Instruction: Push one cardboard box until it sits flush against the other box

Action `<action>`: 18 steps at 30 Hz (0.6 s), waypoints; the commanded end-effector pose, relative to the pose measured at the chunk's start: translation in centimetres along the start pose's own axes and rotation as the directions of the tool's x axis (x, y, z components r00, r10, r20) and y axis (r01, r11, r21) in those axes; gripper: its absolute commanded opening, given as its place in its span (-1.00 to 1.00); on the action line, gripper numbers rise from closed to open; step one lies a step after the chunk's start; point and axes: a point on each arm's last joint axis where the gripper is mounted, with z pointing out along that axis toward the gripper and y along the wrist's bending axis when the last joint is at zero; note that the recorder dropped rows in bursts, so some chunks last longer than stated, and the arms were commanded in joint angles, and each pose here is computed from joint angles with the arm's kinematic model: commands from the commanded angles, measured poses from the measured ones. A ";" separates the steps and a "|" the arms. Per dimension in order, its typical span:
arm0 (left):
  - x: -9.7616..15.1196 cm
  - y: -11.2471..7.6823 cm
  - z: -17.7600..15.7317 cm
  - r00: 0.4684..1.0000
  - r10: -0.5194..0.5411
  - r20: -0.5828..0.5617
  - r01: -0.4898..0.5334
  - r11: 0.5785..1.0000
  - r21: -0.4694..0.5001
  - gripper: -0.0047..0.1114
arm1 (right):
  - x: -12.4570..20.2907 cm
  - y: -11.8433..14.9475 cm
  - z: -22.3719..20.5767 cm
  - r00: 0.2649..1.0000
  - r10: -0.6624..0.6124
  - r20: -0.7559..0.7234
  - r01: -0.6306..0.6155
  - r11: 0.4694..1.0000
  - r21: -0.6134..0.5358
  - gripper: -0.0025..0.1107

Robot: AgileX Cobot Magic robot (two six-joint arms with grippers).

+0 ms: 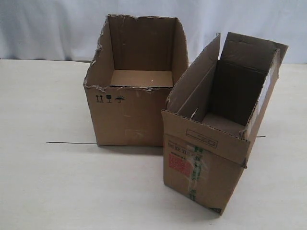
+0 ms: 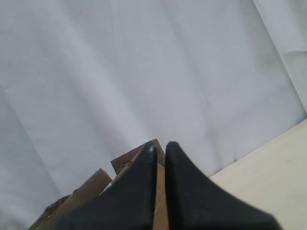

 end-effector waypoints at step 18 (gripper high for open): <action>0.0 0.0 0.0 1.000 -0.005 0.005 0.005 1.000 0.006 -0.92 | -2.3 11.1 10.0 0.592 -0.591 -0.548 0.313 0.795 -0.520 -0.87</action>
